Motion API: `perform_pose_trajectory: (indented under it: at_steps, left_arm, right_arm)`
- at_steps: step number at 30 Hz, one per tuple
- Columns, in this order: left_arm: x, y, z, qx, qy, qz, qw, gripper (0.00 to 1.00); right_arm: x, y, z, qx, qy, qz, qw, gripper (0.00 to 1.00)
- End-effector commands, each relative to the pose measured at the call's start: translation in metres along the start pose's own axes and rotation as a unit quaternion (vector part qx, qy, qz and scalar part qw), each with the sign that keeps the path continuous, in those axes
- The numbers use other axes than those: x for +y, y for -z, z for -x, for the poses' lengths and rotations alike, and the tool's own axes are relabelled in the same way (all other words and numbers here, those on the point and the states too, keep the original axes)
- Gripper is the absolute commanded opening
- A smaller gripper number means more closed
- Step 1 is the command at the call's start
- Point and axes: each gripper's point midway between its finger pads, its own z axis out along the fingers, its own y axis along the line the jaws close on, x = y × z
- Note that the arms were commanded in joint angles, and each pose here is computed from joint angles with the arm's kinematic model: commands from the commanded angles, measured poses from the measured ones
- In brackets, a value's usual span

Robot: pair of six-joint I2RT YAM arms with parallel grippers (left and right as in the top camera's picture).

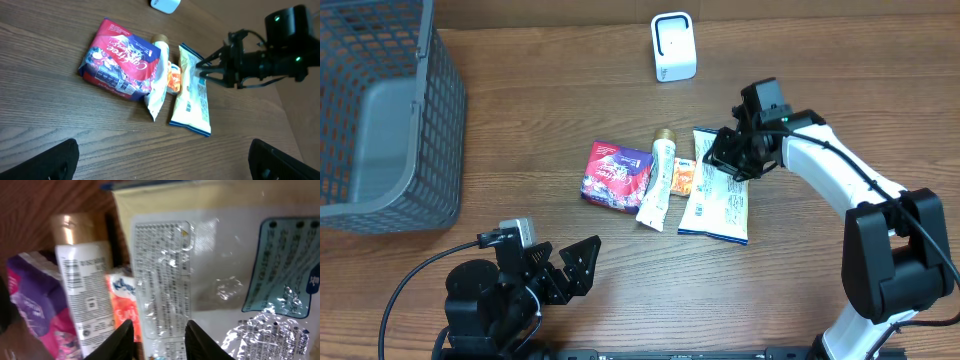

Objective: Scan the item barcode

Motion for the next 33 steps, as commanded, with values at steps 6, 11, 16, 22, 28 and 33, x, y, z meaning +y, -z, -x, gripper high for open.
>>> perform_pose_trajectory:
  at_steps: [6, 11, 16, 22, 28, 33]
  left_arm:
    - [-0.003, 0.002, 0.002, -0.006, 0.004, -0.005, 1.000, 1.00]
    - [-0.003, 0.002, 0.002, -0.006, 0.003, -0.005, 1.000, 1.00]
    - [-0.003, 0.002, 0.002, -0.006, 0.004, -0.005, 1.000, 1.00]
    - [-0.003, 0.002, 0.002, -0.006, 0.004, -0.005, 1.000, 1.00]
    - [-0.003, 0.002, 0.002, -0.006, 0.004, -0.005, 1.000, 1.00]
    - [-0.003, 0.002, 0.002, -0.006, 0.004, -0.005, 1.000, 1.00]
  right_arm:
    - [0.014, 0.065, 0.027, -0.022, 0.076, -0.064, 0.995, 0.67]
    - [-0.046, 0.095, 0.045, -0.054, 0.063, -0.205, 0.975, 1.00]
    - [-0.076, 0.104, 0.038, -0.003, 0.027, -0.146, 0.989, 1.00]
    - [-0.075, 0.079, 0.010, 0.060, 0.033, -0.013, 0.998, 1.00]
    - [-0.074, 0.027, -0.025, 0.086, 0.010, 0.070, 0.994, 1.00]
    - [-0.083, 0.005, -0.041, 0.091, -0.049, 0.063, 0.993, 1.00]
